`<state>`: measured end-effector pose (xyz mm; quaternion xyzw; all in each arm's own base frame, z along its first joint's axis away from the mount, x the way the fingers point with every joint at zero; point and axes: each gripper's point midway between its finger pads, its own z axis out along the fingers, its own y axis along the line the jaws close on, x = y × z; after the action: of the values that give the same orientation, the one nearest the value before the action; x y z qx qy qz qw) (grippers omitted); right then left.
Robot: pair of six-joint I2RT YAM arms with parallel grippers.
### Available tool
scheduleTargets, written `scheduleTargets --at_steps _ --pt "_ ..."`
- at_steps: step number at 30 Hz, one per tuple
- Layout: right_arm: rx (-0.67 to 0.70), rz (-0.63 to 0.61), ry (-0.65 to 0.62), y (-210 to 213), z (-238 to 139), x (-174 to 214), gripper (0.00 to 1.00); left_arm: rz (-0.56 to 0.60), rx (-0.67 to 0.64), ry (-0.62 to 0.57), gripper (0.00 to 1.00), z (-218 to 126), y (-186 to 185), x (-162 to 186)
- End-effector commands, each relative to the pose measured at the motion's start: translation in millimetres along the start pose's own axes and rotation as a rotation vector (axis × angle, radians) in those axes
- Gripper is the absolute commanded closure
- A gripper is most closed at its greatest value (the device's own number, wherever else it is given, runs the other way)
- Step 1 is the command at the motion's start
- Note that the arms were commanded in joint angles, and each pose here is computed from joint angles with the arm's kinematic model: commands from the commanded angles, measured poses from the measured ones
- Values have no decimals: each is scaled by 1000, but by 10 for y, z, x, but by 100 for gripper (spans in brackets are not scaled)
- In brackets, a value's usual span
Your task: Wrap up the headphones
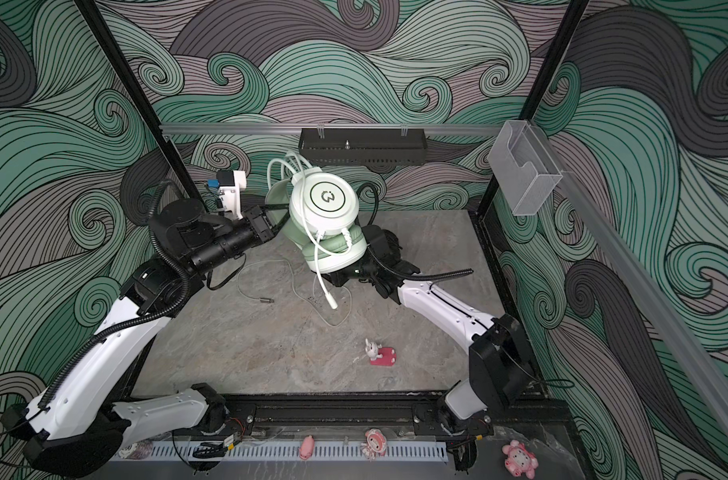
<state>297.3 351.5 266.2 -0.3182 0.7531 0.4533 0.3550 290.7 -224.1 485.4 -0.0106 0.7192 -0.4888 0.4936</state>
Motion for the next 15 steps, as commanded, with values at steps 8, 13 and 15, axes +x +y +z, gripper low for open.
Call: scheduleTargets --at_steps 8,13,15 --pt "165 -42 65 -9 -361 217 100 -54 48 -183 100 -111 -244 -447" --pt "226 -95 145 52 -437 452 100 -76 -49 -267 100 -147 -82 -595" --pt "233 -133 179 141 -455 528 100 -89 -86 -301 100 -156 -16 -652"
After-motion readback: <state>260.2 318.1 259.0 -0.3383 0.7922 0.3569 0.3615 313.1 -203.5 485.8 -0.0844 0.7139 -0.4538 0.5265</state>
